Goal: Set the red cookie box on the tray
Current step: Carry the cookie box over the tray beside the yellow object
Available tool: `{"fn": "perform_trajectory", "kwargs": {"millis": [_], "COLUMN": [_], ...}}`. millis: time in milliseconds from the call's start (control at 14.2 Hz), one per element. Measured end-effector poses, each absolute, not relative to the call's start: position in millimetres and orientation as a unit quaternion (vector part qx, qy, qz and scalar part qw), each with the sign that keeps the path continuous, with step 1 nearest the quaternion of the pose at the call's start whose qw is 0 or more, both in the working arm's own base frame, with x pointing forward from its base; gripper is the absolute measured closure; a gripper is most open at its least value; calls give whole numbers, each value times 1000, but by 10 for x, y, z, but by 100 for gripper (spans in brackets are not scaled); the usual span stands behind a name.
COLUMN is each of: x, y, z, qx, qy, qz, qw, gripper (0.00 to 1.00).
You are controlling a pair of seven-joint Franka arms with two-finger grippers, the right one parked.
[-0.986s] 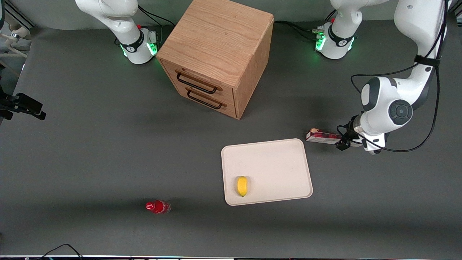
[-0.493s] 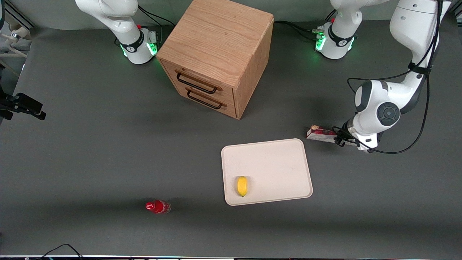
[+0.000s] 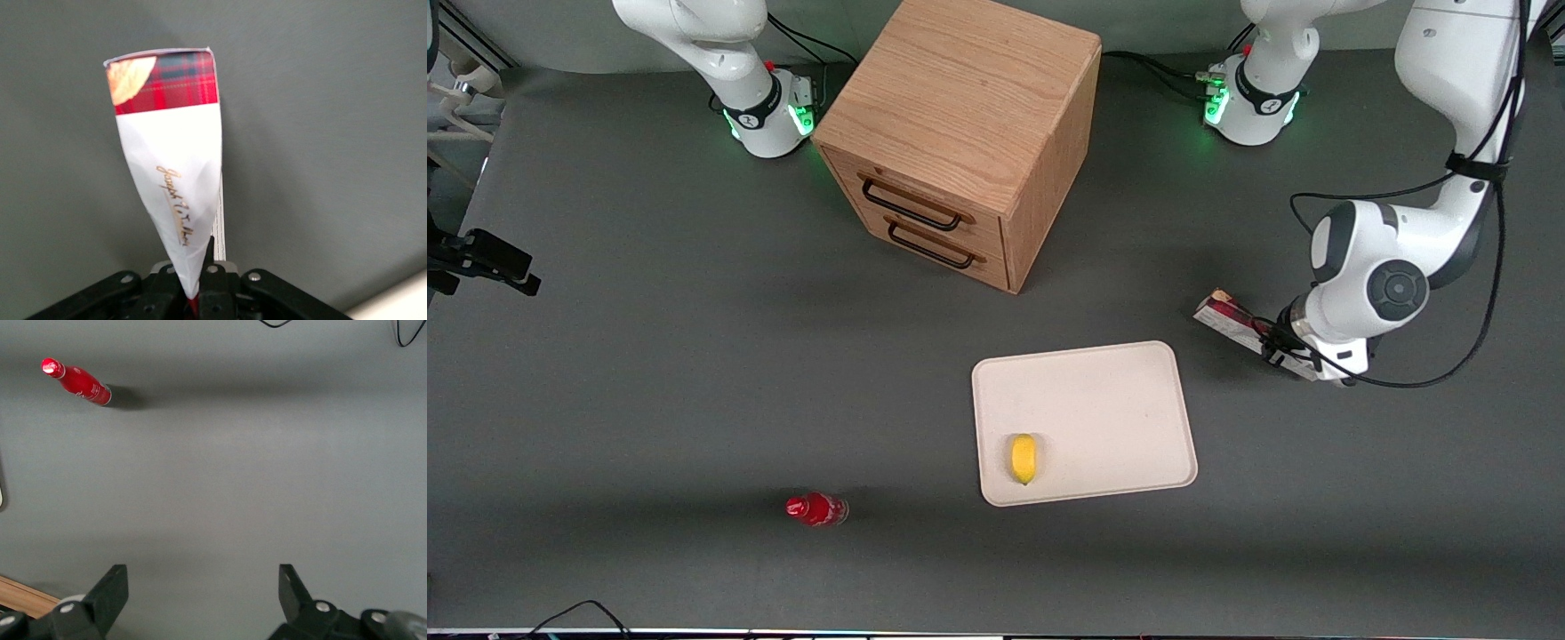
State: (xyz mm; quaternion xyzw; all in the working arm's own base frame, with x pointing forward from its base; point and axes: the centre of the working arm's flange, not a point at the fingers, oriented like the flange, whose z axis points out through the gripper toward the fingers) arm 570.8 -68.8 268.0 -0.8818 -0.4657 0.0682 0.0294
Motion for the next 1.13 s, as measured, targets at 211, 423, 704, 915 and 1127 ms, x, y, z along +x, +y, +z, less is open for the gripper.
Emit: {"fn": "perform_trajectory", "kwargs": {"millis": [211,423,704,915,1127], "x": [6116,6261,6286,6279,6385], "y": [-904,-1162,-1709,-2176,-2500], "z": [3591,4278,4494,4319,3564], "qx": [-904,-946,-980,-987,-992], "qy": [-423,-318,-191,-137,-99], "qz": [63,67,61,72,73], "qw": [26,15,-20,-41,-35], "gripper": [94,94,94,94,94]}}
